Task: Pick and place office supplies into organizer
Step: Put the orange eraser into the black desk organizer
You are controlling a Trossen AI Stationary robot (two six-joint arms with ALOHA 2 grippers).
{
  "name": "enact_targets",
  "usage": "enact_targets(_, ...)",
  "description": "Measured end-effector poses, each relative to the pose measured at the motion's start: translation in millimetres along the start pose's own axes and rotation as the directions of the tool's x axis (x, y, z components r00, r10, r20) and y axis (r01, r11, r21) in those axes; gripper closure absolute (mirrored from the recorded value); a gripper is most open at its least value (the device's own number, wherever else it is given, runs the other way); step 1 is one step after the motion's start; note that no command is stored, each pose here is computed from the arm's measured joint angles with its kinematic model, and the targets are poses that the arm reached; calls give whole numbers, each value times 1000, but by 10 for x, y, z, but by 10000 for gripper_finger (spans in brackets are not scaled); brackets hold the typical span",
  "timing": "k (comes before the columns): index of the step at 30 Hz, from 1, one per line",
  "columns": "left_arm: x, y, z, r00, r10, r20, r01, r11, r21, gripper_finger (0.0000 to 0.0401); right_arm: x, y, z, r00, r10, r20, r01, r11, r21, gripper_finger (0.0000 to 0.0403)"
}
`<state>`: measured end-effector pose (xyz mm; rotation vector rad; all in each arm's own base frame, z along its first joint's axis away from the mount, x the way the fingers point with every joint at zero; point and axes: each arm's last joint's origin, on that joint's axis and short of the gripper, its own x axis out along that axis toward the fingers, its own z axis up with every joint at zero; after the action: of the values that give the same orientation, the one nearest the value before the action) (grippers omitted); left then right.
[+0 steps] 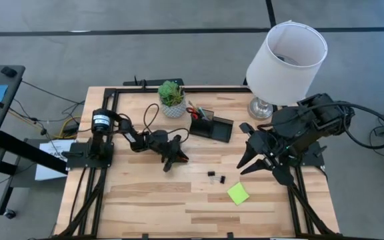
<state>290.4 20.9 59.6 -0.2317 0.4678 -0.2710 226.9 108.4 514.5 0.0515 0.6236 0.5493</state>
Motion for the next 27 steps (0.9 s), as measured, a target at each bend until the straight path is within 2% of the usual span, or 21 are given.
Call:
enact_targets(3,-11,61,255,994,77,76,-73,995,-61,358,0,-1,0,1000,0,0,0,1000,0,327)
enact_targets(5,1,133,540,981,113,155,-106,993,-50,358,0,0,0,1000,0,0,0,1000,0,327)
enact_targets(8,30,223,956,964,132,230,-138,990,10,359,0,-1,0,1000,0,0,0,1000,0,327)
enact_targets(10,97,285,1152,966,145,213,-161,985,58,360,0,0,0,1000,0,0,0,1000,0,327)
enact_targets(13,185,337,1488,973,176,148,-204,958,200,360,0,1,0,1000,1,0,-1,1000,0,327)
enact_targets(17,297,416,1534,952,299,-59,-260,898,356,360,4,33,-10,1000,11,-8,-11,1000,-6,327)
enact_targets(22,347,471,1578,916,401,-28,-345,819,458,355,28,121,-42,999,39,-31,-40,999,-24,327)
enact_targets(27,327,523,1531,850,524,-51,-431,749,503,359,114,215,-98,995,68,-72,-71,997,-42,327)
